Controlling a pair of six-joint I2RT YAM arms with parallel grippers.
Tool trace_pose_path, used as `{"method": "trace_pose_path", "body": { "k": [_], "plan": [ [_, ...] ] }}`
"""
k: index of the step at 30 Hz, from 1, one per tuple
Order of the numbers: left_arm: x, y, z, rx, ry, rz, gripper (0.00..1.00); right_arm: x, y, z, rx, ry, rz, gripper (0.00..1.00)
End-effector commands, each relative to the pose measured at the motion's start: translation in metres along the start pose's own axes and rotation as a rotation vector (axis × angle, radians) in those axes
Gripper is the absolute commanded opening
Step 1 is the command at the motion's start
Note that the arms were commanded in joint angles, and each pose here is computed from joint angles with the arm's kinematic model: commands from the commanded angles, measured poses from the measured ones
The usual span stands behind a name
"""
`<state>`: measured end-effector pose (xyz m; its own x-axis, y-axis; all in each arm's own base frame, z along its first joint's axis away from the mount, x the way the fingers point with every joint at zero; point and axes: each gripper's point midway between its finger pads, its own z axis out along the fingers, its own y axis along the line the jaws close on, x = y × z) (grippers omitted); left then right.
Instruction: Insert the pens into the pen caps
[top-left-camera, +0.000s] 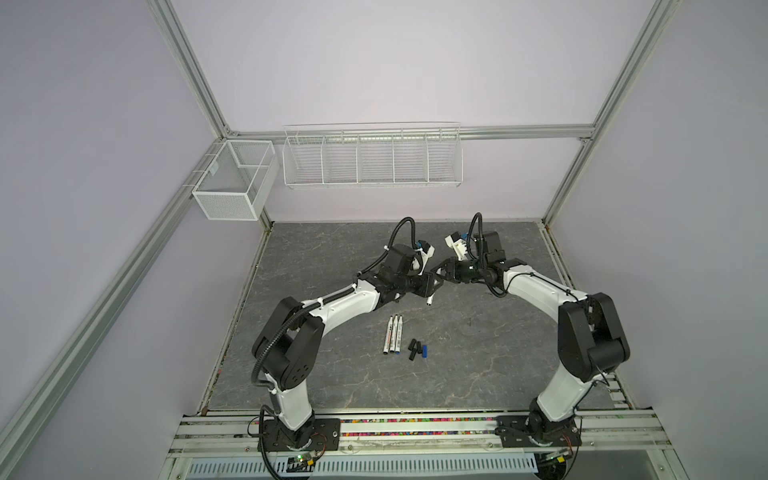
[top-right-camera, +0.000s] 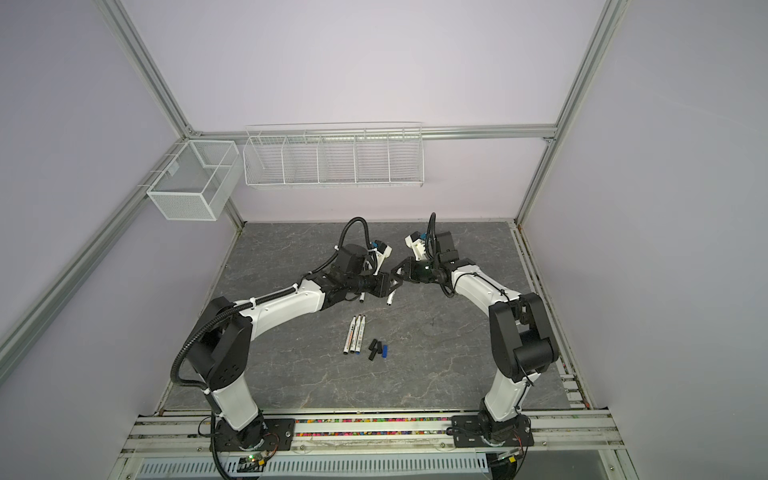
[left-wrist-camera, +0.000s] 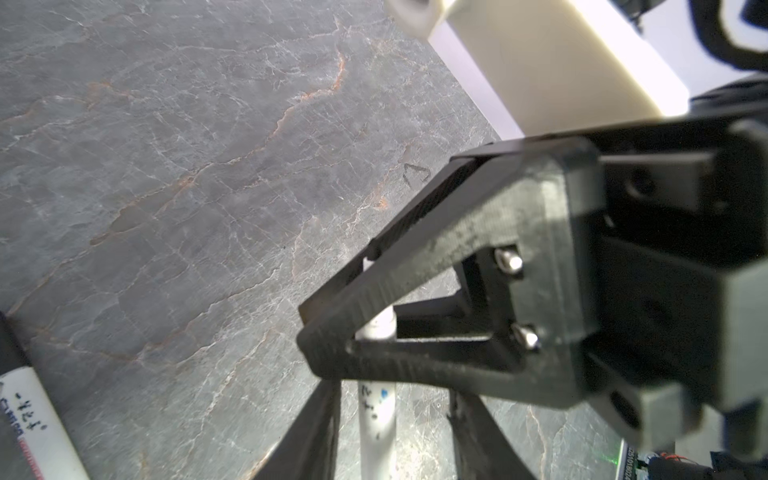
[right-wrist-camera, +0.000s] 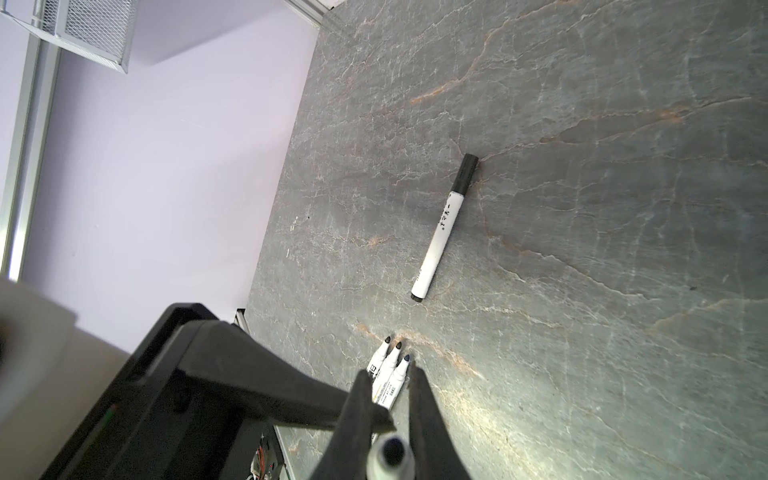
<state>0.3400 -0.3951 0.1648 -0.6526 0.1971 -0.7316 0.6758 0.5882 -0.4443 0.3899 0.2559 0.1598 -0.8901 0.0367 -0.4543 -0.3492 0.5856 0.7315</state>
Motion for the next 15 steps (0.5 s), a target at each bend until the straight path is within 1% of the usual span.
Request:
{"method": "trace_pose_path", "body": {
  "k": [1, 6, 15],
  "plan": [
    [0.0044, -0.0007, 0.0093, 0.011, 0.032, 0.009, 0.42, -0.0064, 0.0096, -0.0129, -0.011, -0.045, -0.04, 0.08],
    [0.0078, -0.0005, 0.0149, 0.024, 0.05, 0.006, 0.39, -0.0113, 0.0094, -0.0198, -0.018, -0.072, -0.03, 0.07],
    [0.0056, -0.005, 0.0167, 0.052, 0.044, 0.017, 0.32, -0.0123, 0.0059, -0.0213, -0.025, -0.078, -0.009, 0.07]
  ]
}}
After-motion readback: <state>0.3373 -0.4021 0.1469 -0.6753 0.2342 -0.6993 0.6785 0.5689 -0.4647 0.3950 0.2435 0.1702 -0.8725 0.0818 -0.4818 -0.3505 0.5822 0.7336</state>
